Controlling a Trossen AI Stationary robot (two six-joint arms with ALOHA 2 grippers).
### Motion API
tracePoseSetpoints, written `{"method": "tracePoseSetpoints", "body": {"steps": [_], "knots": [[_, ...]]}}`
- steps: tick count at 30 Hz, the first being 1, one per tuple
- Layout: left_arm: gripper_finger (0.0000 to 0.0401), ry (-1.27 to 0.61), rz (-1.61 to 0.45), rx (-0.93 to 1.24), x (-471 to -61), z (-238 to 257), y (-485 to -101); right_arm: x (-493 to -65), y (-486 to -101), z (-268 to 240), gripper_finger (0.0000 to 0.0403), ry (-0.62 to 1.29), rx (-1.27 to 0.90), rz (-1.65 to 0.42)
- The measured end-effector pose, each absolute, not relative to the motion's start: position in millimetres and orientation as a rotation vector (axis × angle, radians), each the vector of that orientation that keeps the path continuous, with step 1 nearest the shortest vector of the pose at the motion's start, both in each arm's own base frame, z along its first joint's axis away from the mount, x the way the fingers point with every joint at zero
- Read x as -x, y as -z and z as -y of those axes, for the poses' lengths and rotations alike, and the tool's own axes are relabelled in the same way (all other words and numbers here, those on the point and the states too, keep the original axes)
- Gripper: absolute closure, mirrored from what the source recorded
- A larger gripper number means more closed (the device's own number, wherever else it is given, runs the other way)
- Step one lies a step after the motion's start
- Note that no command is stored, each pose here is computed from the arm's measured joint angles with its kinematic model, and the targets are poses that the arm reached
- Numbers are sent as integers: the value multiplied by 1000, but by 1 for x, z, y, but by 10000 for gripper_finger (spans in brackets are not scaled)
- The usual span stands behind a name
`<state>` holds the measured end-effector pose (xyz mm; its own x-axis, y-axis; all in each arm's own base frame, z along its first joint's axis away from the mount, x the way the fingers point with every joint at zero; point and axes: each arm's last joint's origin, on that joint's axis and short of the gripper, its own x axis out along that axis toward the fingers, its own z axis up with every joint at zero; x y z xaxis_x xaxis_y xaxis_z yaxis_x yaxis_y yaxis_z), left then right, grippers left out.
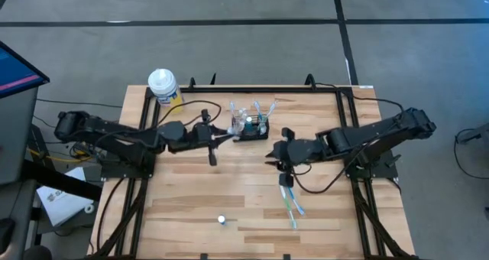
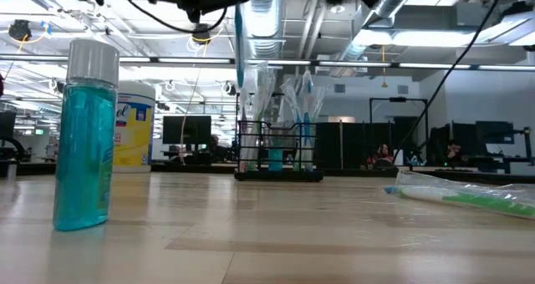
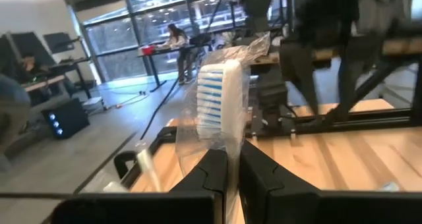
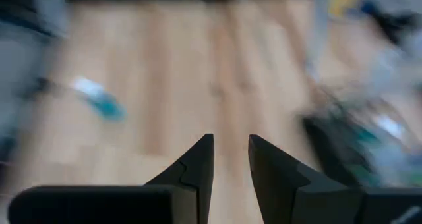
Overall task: Pick & Place toothbrushing station
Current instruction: Put the blue toothbrush into the black mesh organizer
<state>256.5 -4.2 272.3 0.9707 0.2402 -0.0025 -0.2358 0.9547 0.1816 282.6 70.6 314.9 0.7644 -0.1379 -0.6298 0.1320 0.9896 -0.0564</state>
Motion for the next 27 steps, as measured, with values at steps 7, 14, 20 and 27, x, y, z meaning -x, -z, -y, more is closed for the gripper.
{"method": "tracePoseSetpoints", "body": {"steps": [7, 14, 20, 27], "knots": [[394, -239, -36, -168, -256, -8, -269, -253, -287, -77, 333, 252, 97, -591], [394, -300, -60, -143, -258, -25, -264, -211, -266, -70, 340, 208, 55, -441], [394, -346, -88, -102, -262, -45, -255, -186, -261, -58, 340, 196, 48, -320], [394, -372, -36, -21, -259, -64, -258, -171, -250, -52, 340, 193, 91, -332]]}}
